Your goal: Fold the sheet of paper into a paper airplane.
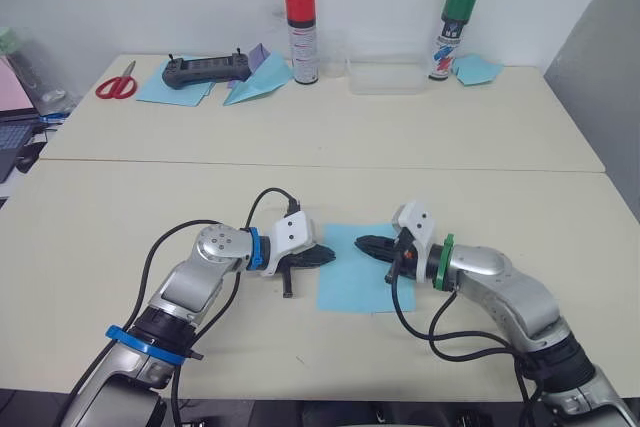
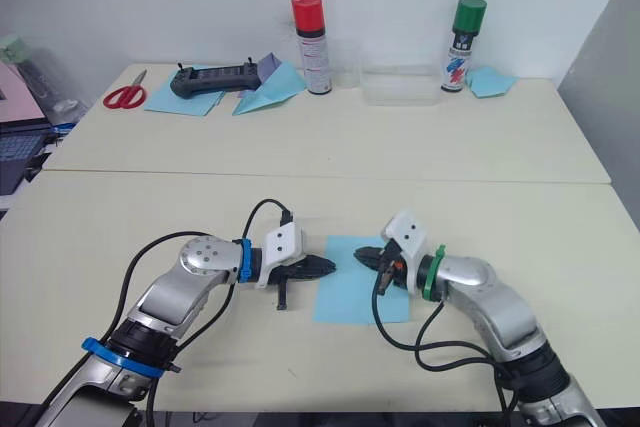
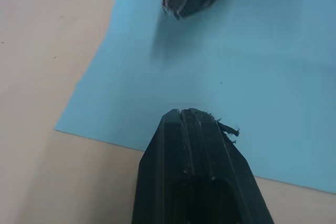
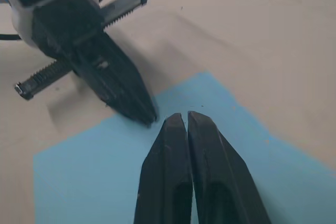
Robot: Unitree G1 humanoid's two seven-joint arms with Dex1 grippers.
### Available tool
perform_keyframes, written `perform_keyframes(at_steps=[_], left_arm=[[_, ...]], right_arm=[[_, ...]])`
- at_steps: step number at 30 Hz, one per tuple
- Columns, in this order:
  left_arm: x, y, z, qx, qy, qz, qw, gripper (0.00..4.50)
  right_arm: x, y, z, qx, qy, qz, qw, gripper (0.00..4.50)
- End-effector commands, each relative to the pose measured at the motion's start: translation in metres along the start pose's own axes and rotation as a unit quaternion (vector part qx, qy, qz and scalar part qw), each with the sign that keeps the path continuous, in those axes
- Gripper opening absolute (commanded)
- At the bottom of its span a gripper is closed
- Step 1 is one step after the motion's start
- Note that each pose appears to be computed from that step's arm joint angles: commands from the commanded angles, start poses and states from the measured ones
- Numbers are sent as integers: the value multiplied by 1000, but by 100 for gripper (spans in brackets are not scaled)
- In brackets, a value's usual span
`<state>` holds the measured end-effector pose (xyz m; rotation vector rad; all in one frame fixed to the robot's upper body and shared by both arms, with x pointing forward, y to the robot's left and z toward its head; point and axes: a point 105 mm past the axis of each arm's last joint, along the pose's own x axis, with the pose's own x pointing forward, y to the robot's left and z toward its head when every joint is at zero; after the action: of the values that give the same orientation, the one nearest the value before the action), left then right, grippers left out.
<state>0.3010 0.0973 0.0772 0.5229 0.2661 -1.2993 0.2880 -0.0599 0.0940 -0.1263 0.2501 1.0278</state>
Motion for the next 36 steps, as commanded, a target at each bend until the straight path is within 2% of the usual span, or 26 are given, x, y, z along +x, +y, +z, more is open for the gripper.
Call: perform_keyframes(at_steps=[1,4,8,13,19,25,29,31,34,36], left_arm=[[5,-10,-24,-25,45,-16,999,0],[5,-10,-24,-28,45,-13,999,0],[7,-11,-23,-31,40,-15,999,0],[7,-9,-22,-29,40,-14,999,0],[8,-6,-21,-27,40,-13,999,0],[8,-4,-20,-27,38,-12,999,0],[7,-3,-20,-27,37,-10,999,0],[7,-4,-20,-28,37,-9,999,0],[6,-4,-20,-29,37,-8,999,0],[6,-4,-19,-29,37,-7,999,0]], right_arm=[[-3,-3,4,16,-34,-30,999,2],[-7,-12,-7,69,-51,-75,994,2],[-16,-32,-33,55,-31,-144,988,2],[-27,-50,-51,62,-19,-199,978,2],[-49,-75,-55,67,-16,-274,959,2],[-57,-71,-20,-13,-57,-241,969,2],[-59,-70,22,-26,-135,-220,966,2],[-54,-62,36,-36,-155,-191,969,2],[-45,-51,39,-28,-155,-154,975,2],[-33,-37,27,-27,-123,-109,986,2]])
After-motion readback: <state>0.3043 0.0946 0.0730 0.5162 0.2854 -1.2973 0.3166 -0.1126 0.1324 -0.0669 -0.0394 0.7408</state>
